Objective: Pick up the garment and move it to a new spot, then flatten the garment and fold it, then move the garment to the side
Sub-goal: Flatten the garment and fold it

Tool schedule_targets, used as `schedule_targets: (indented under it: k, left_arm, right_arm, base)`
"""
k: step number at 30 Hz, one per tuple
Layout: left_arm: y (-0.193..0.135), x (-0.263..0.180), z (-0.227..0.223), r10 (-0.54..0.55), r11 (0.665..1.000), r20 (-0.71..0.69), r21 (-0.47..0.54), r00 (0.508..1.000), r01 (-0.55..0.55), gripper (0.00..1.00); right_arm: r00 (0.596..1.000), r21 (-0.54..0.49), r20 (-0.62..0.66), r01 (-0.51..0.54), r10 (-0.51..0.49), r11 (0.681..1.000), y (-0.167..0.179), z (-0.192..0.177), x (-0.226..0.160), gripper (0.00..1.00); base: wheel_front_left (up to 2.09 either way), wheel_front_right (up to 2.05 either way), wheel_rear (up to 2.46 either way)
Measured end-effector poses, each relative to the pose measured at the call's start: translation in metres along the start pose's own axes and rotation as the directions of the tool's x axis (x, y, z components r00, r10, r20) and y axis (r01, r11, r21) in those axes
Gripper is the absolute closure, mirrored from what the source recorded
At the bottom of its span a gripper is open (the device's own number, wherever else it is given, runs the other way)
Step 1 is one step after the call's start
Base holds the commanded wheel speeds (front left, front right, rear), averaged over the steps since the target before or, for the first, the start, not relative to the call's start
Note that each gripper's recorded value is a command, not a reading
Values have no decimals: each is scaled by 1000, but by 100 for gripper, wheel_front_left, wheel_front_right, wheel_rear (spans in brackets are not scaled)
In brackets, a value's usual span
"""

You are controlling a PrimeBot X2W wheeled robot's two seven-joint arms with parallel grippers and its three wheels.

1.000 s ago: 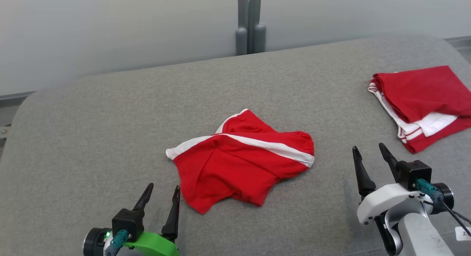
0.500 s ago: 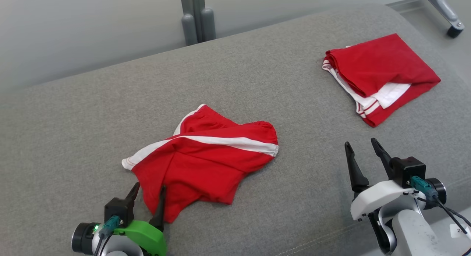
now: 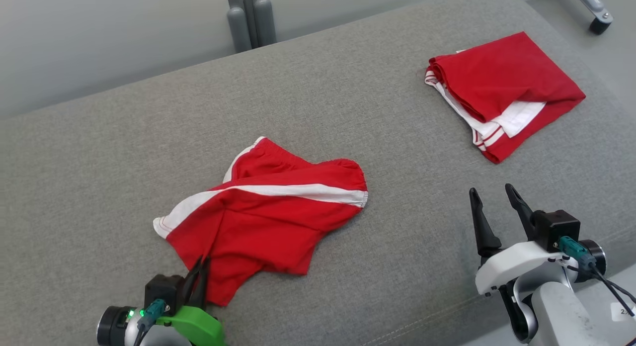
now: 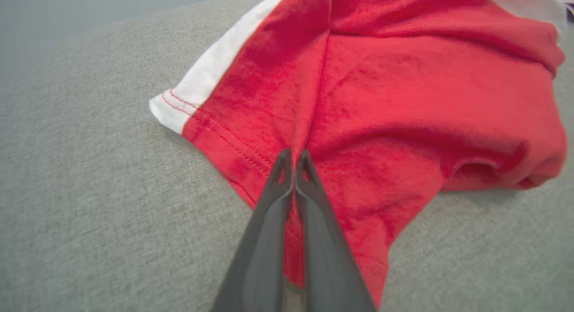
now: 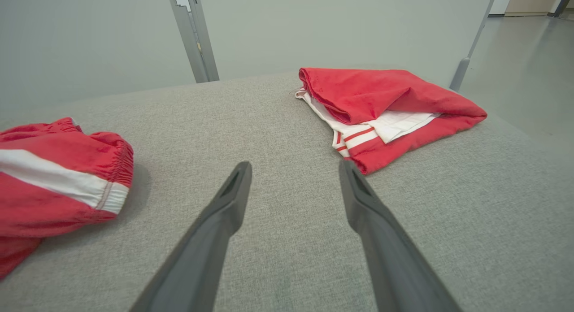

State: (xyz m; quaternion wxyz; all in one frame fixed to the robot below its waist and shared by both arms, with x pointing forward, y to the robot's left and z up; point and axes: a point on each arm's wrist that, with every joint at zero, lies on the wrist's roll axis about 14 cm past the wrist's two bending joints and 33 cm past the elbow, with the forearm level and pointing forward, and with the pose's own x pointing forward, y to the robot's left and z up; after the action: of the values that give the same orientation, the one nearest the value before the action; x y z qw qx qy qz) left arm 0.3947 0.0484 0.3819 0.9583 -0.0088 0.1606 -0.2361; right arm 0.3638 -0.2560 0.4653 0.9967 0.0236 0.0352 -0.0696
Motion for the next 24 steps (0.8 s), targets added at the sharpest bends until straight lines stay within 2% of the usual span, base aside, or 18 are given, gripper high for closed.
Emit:
schedule_targets:
  k: [4, 9, 13, 19, 20, 21, 22, 23, 24]
  left_arm:
    - [4, -11, -1, 15, 1000, 6, 4, 1000, -15, 100]
    - [3, -24, 24, 17, 1000, 97, 21, 995, -19, 100]
    - [-8, -42, 41, -20, 998, 160, 60, 987, 10, 100]
    - [-19, -66, 41, -66, 992, 174, 116, 983, 47, 100]
    - [-21, -70, 35, -71, 992, 159, 118, 985, 52, 90]
    - [-23, -74, 27, -76, 991, 134, 123, 988, 59, 72]
    - [-22, -78, 17, -76, 990, 104, 126, 992, 62, 49]
    - [-21, -82, 5, -68, 991, 71, 123, 995, 59, 6]
    - [-19, -86, -7, -60, 992, 37, 115, 998, 56, 6]
  right_arm:
    - [1000, 12, 1, -20, 20, 1000, 8, -1, 1, 0]
    - [998, 28, -3, -58, 58, 998, 24, -3, 3, 0]
    - [996, 47, -13, -88, 88, 995, 36, -7, 3, 0]
    - [991, 59, -21, -129, 131, 990, 53, -10, 3, 0]
    - [990, 63, -23, -138, 139, 988, 56, -11, 3, 0]
    - [989, 65, -22, -146, 147, 987, 60, -11, 4, 0]
    - [988, 66, -20, -154, 155, 986, 63, -10, 4, 0]
    - [986, 65, -19, -161, 163, 985, 65, -10, 5, 0]
    - [985, 65, -20, -169, 170, 984, 68, -10, 5, 0]
  base:
    - [0, 0, 0]
    - [0, 0, 0]
    - [0, 0, 0]
    - [0, 0, 0]
    - [0, 0, 0]
    - [0, 0, 0]
    - [0, 0, 0]
    - [0, 0, 0]
    - [0, 0, 0]
